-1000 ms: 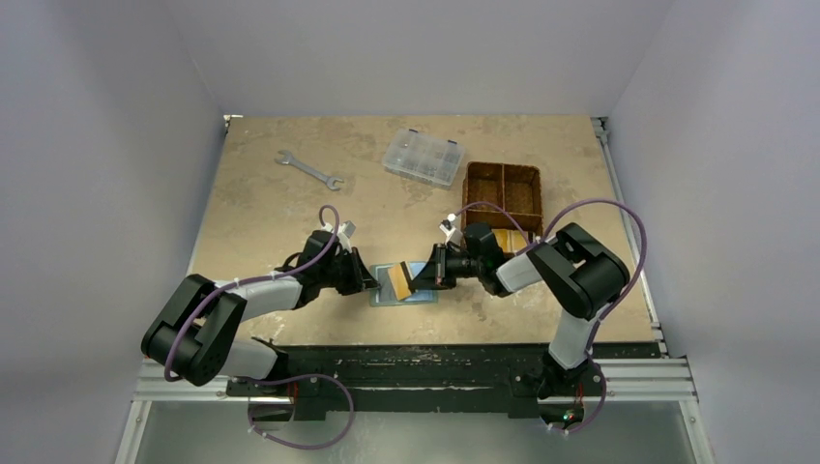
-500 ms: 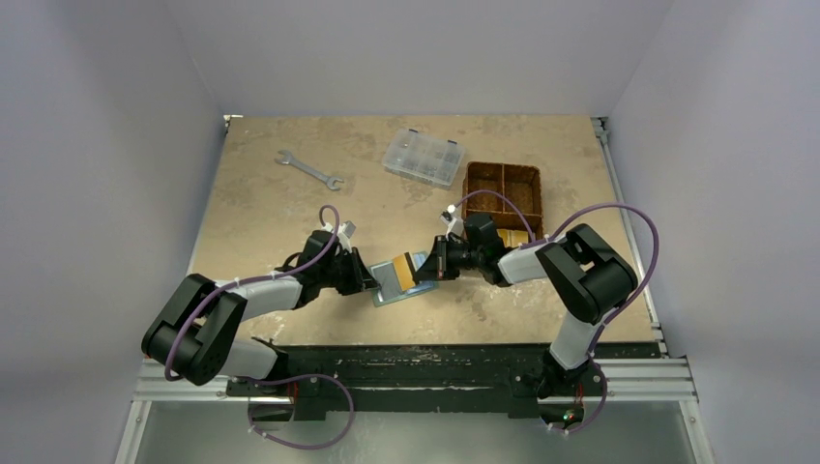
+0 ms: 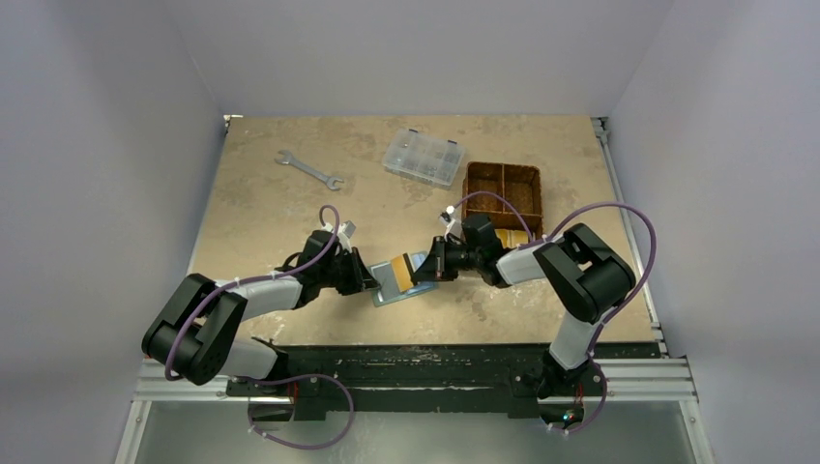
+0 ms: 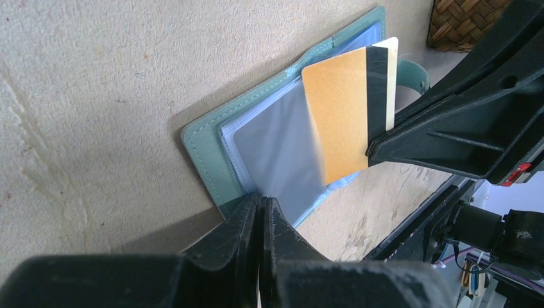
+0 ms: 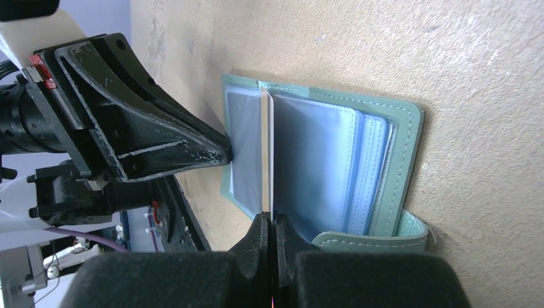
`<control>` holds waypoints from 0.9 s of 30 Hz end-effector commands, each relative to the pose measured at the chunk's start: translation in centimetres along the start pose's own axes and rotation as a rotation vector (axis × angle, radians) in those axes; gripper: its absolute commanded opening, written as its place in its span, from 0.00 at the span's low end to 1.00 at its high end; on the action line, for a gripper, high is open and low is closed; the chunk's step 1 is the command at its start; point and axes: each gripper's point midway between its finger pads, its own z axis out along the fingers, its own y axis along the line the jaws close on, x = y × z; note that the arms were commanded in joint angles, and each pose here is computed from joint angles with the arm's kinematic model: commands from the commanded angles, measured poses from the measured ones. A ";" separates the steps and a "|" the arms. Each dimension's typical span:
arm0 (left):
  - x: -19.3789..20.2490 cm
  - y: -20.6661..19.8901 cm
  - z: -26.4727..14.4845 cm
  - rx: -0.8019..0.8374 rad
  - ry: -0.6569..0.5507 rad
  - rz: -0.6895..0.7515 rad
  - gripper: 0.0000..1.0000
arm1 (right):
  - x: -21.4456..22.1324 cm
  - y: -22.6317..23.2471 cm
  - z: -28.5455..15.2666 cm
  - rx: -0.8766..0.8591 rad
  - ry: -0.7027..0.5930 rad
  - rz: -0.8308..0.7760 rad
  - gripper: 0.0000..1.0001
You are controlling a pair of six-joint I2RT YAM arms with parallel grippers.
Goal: Put the credit cards into the card holder
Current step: Insert the credit card into the card holder.
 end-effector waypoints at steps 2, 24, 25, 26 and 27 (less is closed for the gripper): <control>4.2 3.9 -0.3 -0.140 0.132 -0.025 0.00 | 0.5 0.2 0.5 -0.004 0.012 0.019 0.00; 4.1 3.8 -0.4 -0.141 0.132 -0.023 0.00 | 2.7 -1.0 0.8 0.010 0.094 0.044 0.00; 4.1 3.8 -0.5 -0.142 0.131 -0.021 0.00 | 2.8 -1.0 0.7 0.010 0.102 0.049 0.00; 4.1 3.8 -0.5 -0.142 0.128 -0.021 0.00 | 3.0 -1.0 0.7 0.010 0.110 0.055 0.00; 4.0 3.7 -0.5 -0.140 0.126 -0.019 0.00 | 3.2 -1.0 0.6 0.009 0.120 0.063 0.00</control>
